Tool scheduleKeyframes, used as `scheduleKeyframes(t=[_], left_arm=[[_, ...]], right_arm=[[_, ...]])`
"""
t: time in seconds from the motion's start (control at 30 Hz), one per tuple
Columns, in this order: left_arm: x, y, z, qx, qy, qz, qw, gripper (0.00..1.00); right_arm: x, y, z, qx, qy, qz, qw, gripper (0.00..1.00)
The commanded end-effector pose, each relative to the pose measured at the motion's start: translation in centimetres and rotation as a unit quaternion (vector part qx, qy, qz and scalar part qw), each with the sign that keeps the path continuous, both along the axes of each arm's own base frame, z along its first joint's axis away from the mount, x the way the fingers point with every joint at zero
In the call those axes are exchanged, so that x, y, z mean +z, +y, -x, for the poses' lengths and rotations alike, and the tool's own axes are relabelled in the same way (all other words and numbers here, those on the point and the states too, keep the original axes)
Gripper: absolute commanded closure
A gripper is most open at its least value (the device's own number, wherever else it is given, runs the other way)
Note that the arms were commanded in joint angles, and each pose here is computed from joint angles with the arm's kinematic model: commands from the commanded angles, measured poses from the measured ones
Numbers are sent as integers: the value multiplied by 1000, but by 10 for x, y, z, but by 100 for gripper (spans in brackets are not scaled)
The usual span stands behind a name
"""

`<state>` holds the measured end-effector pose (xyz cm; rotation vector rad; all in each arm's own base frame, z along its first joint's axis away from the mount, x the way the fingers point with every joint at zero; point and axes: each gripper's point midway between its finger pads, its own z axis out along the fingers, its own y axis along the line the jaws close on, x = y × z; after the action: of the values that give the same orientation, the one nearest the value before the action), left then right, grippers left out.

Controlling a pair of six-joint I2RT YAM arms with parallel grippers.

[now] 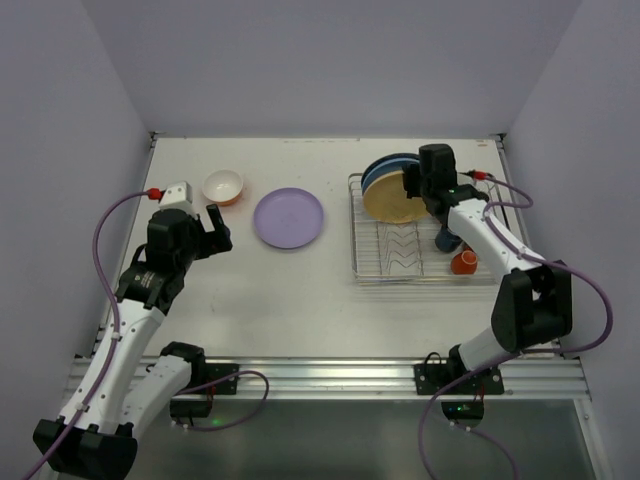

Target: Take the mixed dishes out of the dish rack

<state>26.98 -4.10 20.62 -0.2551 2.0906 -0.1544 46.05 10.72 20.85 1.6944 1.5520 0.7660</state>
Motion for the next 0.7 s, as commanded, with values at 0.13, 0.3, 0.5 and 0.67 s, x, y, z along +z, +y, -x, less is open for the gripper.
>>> scheduleKeyframes(t=[0.13,0.3,0.5,0.67], left_arm=[[9,2,-1,-3,-20,-11,1000,0],[14,5,1,4,-29,-11,1000,0],[16,6,2,7,-33,-10,999,0],[22,8,4,11,-45,-9,999,0]], right_arm=[[11,-9,15,-3,-34,0,999,100],[26,-8,15,7,-64,6,998,100],[52,-6,15,22,-128,11,991,100],[73,-7,19,26,-156,17,987,100]])
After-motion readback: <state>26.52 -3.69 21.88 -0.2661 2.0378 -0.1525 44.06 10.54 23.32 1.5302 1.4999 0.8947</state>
